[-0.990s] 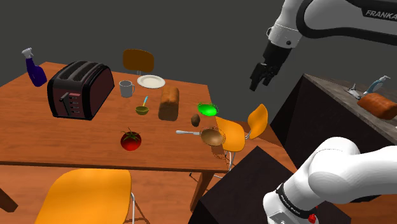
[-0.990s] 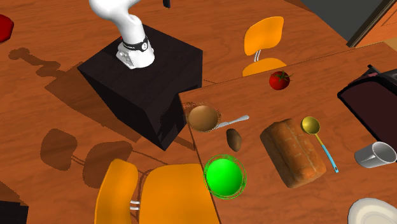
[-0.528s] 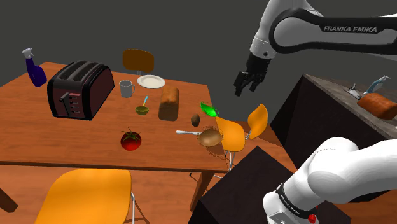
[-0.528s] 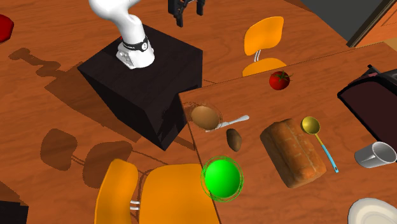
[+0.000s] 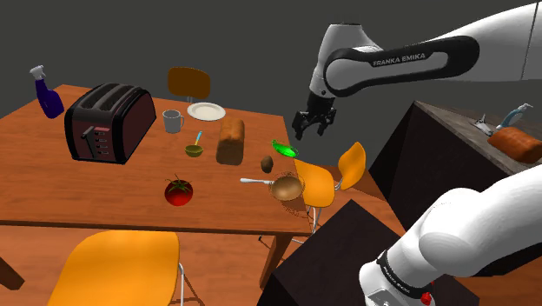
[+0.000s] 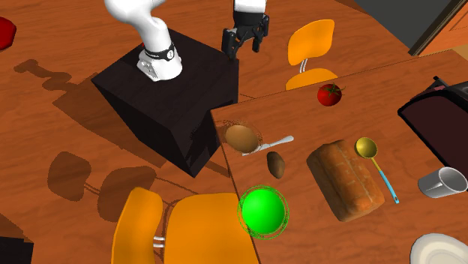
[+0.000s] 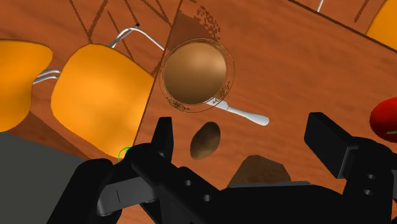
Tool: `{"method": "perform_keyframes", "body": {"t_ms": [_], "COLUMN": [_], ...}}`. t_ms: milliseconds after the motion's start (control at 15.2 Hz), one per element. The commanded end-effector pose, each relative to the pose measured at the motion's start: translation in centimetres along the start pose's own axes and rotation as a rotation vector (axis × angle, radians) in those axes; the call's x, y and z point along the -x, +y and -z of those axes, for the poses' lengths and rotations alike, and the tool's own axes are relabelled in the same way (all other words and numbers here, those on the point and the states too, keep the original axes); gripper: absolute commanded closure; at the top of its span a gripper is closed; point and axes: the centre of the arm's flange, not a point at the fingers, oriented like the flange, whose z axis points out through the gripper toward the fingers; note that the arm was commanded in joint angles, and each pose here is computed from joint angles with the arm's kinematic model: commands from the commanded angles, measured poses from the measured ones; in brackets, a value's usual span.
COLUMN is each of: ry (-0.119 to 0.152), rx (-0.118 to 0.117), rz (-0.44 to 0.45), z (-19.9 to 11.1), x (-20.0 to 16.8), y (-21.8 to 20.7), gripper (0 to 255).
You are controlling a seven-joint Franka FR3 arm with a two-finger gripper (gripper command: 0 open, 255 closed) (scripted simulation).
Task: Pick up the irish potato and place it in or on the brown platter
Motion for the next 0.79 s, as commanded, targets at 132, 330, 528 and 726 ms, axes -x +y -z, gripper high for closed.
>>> {"method": "perform_keyframes", "body": {"t_ms": [132,330,528,726], "ry": [-0.005,-0.01,-0.015,-0.02], "rx": [0.011,0.02,0.029,0.038], "rz": [-0.065,-0.112,-0.16,-0.208], "z": [-4.2,-7.2,-10.3,-13.4], "x": [-3.4,-6.0,-8.6,-11.2], "y": [-0.9,-1.4,-1.8,-2.0], "gripper": [0,0,0,0]}}
